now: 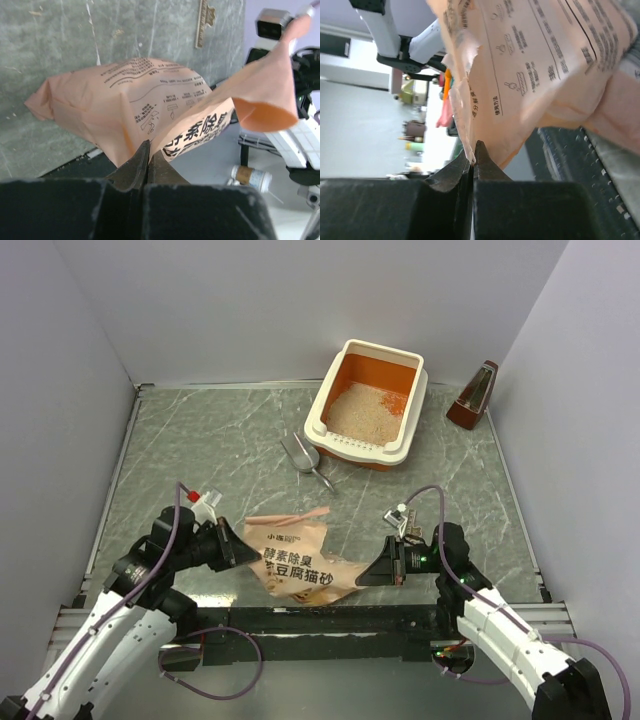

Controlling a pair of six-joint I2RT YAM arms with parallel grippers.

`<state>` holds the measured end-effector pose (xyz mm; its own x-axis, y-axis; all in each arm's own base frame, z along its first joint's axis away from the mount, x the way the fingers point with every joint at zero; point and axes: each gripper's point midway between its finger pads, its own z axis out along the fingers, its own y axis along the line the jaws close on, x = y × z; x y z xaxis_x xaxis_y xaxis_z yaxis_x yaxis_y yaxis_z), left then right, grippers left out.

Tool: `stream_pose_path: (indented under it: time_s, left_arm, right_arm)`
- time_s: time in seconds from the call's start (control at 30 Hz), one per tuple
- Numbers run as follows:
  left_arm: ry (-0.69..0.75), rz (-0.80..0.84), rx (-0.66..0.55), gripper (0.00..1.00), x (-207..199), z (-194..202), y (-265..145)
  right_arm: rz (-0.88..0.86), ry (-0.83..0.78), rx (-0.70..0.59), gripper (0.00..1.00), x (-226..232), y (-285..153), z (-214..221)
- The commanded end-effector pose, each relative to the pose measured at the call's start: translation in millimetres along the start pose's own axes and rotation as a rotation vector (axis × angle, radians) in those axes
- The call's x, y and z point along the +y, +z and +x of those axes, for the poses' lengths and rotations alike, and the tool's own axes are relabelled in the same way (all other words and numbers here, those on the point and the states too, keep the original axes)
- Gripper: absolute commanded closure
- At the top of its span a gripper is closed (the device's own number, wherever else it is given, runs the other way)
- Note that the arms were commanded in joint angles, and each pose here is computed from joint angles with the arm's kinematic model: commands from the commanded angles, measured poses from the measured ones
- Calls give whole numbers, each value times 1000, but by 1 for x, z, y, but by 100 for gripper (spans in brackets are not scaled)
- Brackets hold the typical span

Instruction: Fill the litter box with clean litter

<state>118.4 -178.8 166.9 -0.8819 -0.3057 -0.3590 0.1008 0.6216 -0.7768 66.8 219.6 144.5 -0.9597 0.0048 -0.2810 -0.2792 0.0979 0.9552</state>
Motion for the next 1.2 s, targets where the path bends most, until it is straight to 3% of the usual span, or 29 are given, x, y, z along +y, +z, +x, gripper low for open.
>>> stream_pose_path:
  time_s: [0.0,0.4,0.53,0.63,0.83,0.97,1.17]
  left_arm:
    - [-54,23,144,99,2,33,-8]
    - [-136,97,285,99,4,75,-26]
    - [-155,80,308,99,15,87,-27]
    - [-160,63,325,99,21,92,-27]
    - [-146,43,339,99,23,91,-25]
    - [-137,47,339,99,22,89,-24]
    - [-135,30,328,99,20,84,-23]
  right_arm:
    - [41,159,56,100,14,-3,3]
    - [100,361,91,100,9,-9,21]
    - [162,286,89,100,13,-12,16]
    - [280,124,62,63,12,-18,5]
    - [453,-255,-86,44,27,-36,-43]
    - [408,-424,-113,38,55,-31,-64]
    - [357,-689,61,38,89,-2,-52]
